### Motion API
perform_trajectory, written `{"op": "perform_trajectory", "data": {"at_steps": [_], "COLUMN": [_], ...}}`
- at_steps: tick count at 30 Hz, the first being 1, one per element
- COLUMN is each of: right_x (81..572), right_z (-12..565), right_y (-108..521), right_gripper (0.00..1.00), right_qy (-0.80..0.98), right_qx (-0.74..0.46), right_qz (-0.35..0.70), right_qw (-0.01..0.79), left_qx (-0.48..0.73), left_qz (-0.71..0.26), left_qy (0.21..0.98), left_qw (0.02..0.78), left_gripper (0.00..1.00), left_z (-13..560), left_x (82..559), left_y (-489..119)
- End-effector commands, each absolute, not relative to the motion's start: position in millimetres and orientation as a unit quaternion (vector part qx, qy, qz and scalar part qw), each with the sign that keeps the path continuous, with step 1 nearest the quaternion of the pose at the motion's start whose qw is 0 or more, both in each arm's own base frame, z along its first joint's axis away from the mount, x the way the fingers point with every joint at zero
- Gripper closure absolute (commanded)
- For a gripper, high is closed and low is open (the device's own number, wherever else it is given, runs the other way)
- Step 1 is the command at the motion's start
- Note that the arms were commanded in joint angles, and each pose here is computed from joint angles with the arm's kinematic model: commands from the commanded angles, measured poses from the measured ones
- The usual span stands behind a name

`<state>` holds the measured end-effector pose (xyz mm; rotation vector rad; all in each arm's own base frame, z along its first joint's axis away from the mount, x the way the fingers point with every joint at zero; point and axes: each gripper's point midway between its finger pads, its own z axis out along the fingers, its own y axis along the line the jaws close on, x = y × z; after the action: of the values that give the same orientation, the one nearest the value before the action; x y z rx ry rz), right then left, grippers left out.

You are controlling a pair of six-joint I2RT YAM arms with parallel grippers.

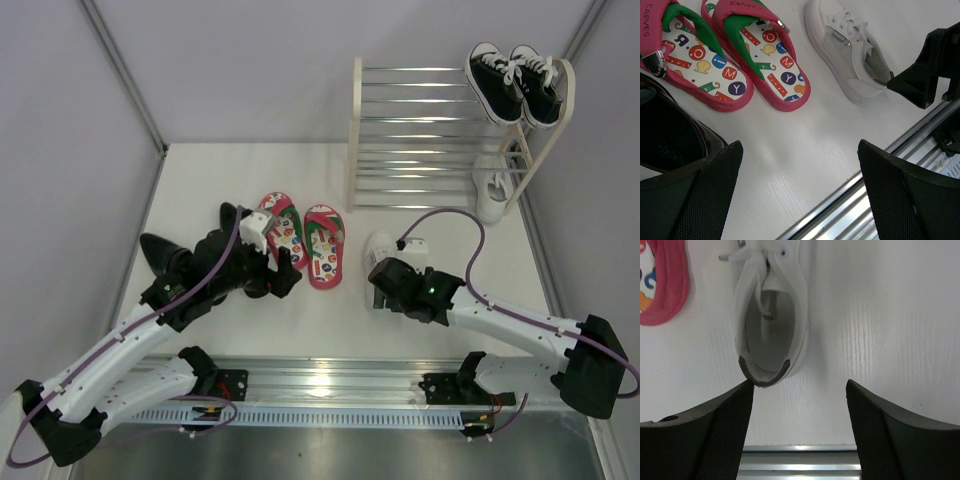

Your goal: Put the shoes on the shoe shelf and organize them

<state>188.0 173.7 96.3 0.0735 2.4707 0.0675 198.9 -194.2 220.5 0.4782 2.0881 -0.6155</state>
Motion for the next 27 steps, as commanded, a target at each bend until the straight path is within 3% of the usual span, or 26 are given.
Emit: {"op": "perform_trajectory", "data": {"at_steps": [1,6,20,25,27], "right_x": [212.0,226.6,241.2,246.1,255.8], "right_z": [125.9,126.6,73.7,59.3,58.1], "right_y": [169.0,172.7,170.7,161.2,155.3], "right_gripper": [0.24,0.27,0.41,0.58,0.77], "right_qy": [0.922,0.916,0.936,0.941,0.942], "right_qx": [0.08,0.093,0.073,0.06,0.069], "right_qz": [0.049,0.099,0.074,0.042,0.032], "right_qw": [0.376,0.378,0.338,0.329,0.328], "left_qx": [0.195,0.19,0.21,0.21,0.208], "left_qz": [-0.256,-0.25,-0.273,-0.27,-0.273], "left_qy": [0.84,0.847,0.847,0.848,0.847], "left_qw": [0.438,0.43,0.404,0.404,0.406], "left_gripper": [0.01,0.01,0.01,0.01,0.01], "left_z": [217.5,216.8,219.5,218.1,219.4], "left_x": [197.5,202.6,197.4,198.5,199.5], "left_y": [-198.7,-201.9,-233.2,-235.5,-238.5]}}
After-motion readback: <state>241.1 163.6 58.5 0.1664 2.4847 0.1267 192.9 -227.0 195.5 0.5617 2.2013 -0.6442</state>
